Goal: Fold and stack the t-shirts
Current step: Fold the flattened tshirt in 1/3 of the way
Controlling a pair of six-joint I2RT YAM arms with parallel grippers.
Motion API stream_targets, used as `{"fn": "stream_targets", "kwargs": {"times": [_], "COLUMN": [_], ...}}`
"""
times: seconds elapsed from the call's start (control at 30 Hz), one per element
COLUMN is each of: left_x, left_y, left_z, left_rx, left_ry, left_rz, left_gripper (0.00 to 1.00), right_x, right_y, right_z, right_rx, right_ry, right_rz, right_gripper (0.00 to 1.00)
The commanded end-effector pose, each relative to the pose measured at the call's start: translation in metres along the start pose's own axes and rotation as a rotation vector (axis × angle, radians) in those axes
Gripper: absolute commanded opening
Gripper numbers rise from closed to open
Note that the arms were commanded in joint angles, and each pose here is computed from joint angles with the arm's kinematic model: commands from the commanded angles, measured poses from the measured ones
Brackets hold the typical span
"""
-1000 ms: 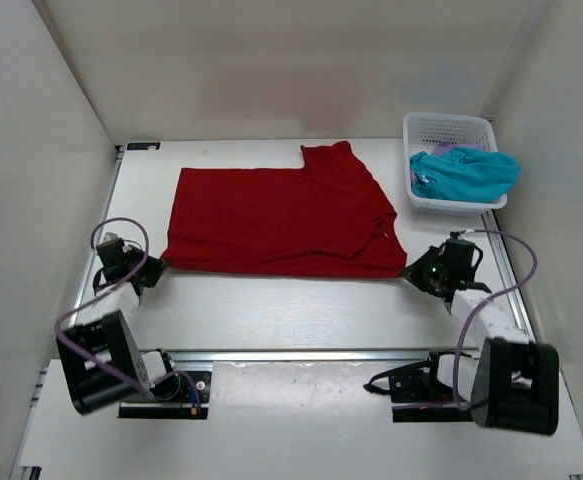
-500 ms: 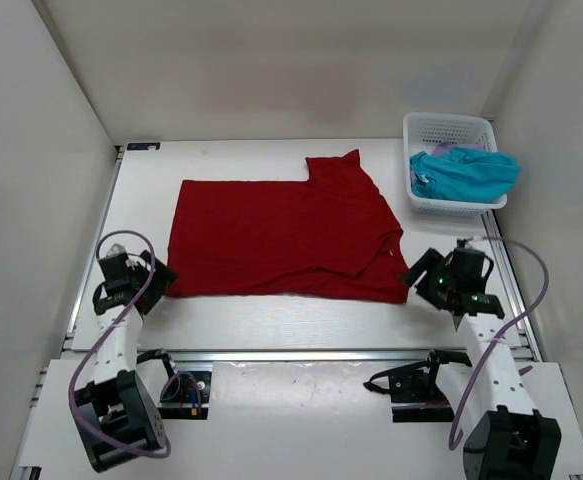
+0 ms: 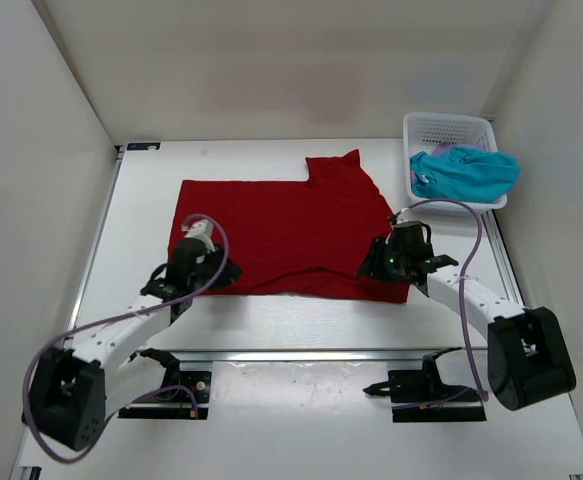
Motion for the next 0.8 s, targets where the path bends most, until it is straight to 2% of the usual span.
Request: {"fn": "stream_targets", "kwargs": {"times": [0.0, 0.1, 0.2, 0.3, 0.57, 0.63, 0.77], "left_x": [0.000, -0.007, -0.011, -0.014, -0.018, -0.018, -0.014], "left_y": [0.014, 0.023, 0.026, 0.028, 0.028, 0.030, 0.030], "left_z": [-0.023, -0.023, -0.017, -0.006, 0.000, -0.001, -0.004], "left_rx": [-0.073, -0.082, -0.079, -0.069, -0.089, -0.095, -0.109], "left_ry": [0.007, 0.007, 0.006, -0.011, -0.057, -0.067, -0.067], "left_rz": [-0.020, -0.005, 0.008, 0.006, 0.003, 0.010, -0.005], "left_gripper": [0.37, 0.37, 0.37, 0.37, 0.38, 0.37, 0.37], "right_x": [0.025, 0.021, 0.019, 0.022, 0.023, 0.021, 0.025], "right_y": [0.007, 0.015, 0.027, 0.032, 0.042, 0.047, 0.047], "right_z": [0.011, 0.006, -0.002, -0.001, -0.003, -0.005, 0.007], "right_rx": [0.069, 0.066, 0.059, 0.066, 0.099, 0.101, 0.122], "right_ry": [-0.025, 0.004, 0.042, 0.054, 0.092, 0.112, 0.090], "right_rz": [-0.104, -0.075, -0.057, -0.036, 0.017, 0.051, 0.039], "right_gripper": [0.41, 0.45, 0.43, 0.37, 0.35, 0.30, 0.16]}}
Point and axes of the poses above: each gripper's point midway between its finger pads, its own y axis out along the fingers, its own z axis along the line the jaws close on, x = y × z, the point moved 7 cm from there along -y, back along the fingers, and after that the axes turned 12 degrees about y, right-handed, at the moved point
